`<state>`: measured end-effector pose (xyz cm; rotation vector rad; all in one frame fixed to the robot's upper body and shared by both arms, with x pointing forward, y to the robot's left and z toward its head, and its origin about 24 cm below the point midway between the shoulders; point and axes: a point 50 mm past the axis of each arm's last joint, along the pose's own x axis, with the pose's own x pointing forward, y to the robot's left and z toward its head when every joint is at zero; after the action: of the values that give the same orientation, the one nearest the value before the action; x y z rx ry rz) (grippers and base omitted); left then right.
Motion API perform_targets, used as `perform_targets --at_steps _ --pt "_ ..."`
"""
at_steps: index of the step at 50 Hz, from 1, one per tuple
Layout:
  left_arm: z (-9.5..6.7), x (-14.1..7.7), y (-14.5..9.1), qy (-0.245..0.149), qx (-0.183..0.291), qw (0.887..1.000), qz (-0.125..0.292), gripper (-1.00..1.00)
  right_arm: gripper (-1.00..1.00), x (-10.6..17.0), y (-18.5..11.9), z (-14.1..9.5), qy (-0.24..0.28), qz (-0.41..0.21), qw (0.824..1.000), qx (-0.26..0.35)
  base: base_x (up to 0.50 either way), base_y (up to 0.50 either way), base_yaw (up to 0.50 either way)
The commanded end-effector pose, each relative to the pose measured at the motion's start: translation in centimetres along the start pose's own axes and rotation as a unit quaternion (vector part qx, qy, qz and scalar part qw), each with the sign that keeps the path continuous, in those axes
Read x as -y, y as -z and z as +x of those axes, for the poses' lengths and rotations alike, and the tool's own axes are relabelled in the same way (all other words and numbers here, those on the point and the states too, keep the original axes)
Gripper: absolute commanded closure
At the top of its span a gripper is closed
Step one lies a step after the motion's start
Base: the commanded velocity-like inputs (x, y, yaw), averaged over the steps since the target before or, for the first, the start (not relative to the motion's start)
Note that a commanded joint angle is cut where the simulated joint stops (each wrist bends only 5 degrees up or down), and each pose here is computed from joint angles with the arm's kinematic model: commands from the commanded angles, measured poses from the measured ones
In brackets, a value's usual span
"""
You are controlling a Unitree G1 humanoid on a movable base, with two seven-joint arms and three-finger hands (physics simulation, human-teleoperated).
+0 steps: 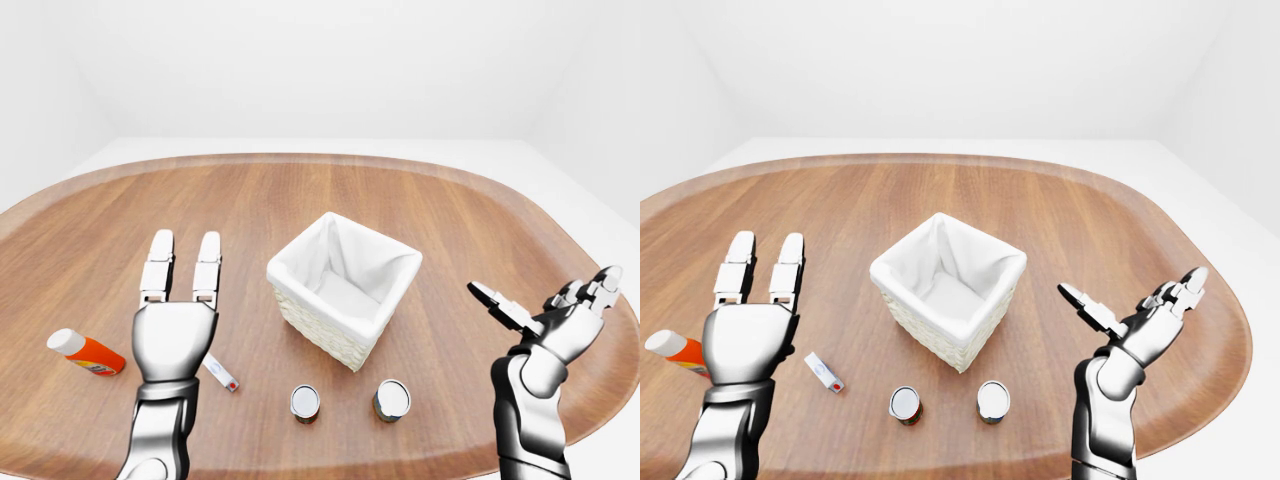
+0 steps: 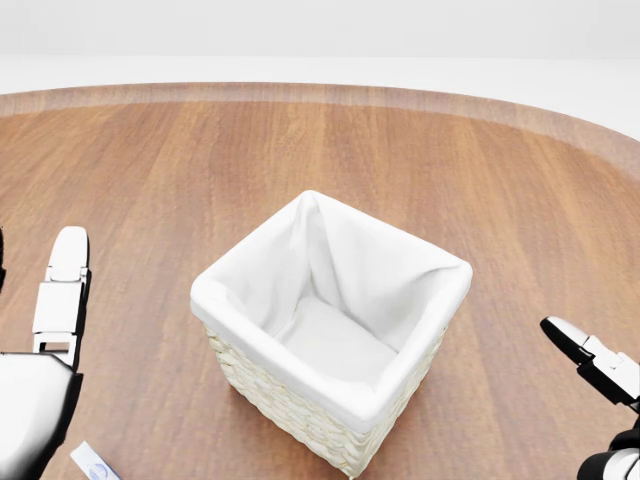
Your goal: Pick up the alphabet soup and the cream cheese box, and put them in the basket.
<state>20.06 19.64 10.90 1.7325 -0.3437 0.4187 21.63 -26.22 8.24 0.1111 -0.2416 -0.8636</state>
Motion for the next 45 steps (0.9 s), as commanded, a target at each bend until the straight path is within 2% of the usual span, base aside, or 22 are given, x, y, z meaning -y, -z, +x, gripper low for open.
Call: perform_targets --at_steps 1,3,13,15,19,20,27,31,32,33,35,39,41,42,45 --pt "-1.1 1.5 -0.5 0.021 0.032 0.998 0.057 -1.0 -1.0 0.0 0.1 0.0 0.0 -0.002 1.0 -0.001 0.0 0.0 0.0" --pt "-1.4 2.0 -0.6 0.029 0.032 0.998 0.043 -1.0 -1.0 0.0 0.2 0.0 0.0 -0.003 1.0 -0.003 0.0 0.0 0.0" --pt "-2.5 2.9 -0.3 0.05 0.034 0.997 0.041 -1.0 -1.0 0.0 0.1 0.0 -0.001 -0.002 1.0 -0.001 0.0 0.0 0.0" --pt "-2.9 3.4 -0.2 0.075 0.033 0.996 0.033 -1.0 -1.0 0.0 0.3 0.0 0.0 -0.005 1.0 -0.005 0.0 0.0 0.0" --pt "-3.7 3.8 -0.6 0.089 0.041 0.995 0.035 -1.0 -1.0 0.0 0.3 0.0 0.0 -0.004 1.0 -0.005 0.0 0.0 0.0" --pt "-3.8 3.9 -0.5 0.092 0.034 0.995 0.024 -1.0 -1.0 0.0 0.2 0.0 0.0 -0.004 1.0 -0.004 0.0 0.0 0.0" --pt "-4.1 3.9 -0.1 0.092 0.025 0.995 0.018 -1.0 -1.0 0.0 0.2 0.0 0.0 -0.002 1.0 -0.003 0.0 0.0 0.0" --pt "-4.1 5.5 0.0 0.111 0.031 0.993 0.025 -1.0 -1.0 0.0 0.3 0.0 0.0 -0.004 1.0 -0.005 0.0 0.0 0.0" --pt "-4.0 6.0 0.1 0.106 0.035 0.993 0.029 -1.0 -1.0 0.1 0.2 0.0 0.0 -0.003 1.0 -0.003 0.0 0.0 0.0" --pt "-3.9 6.1 -0.2 0.084 0.057 0.994 0.046 -1.0 -1.0 0.1 0.2 0.0 0.0 -0.003 1.0 -0.003 0.0 0.0 0.0" --pt "-4.0 6.5 -0.5 0.08 0.071 0.993 0.053 -1.0 -1.0 0.1 0.3 0.0 0.001 -0.004 1.0 -0.005 0.0 0.0 0.0" --pt "-4.4 6.8 0.0 0.098 0.044 0.994 0.02 -1.0 -1.0 0.0 0.3 0.0 0.0 -0.005 1.0 -0.005 0.0 0.0 0.0" --pt "-4.8 7.7 -0.5 0.112 0.075 0.99 0.044 -1.0 -1.0 0.1 0.1 0.0 0.0 -0.003 1.0 -0.002 0.0 0.0 0.0" --pt "-5.1 8.4 -0.4 0.134 0.056 0.989 0.015 -1.0 -1.0 0.0 0.1 0.0 0.0 -0.003 1.0 -0.001 0.0 0.0 0.0" --pt "-5.4 9.2 -1.0 0.142 0.08 0.986 0.021 -1.0 -1.0 0.1 0.1 -0.1 0.0 -0.003 1.0 0.0 0.0 0.0 0.0"
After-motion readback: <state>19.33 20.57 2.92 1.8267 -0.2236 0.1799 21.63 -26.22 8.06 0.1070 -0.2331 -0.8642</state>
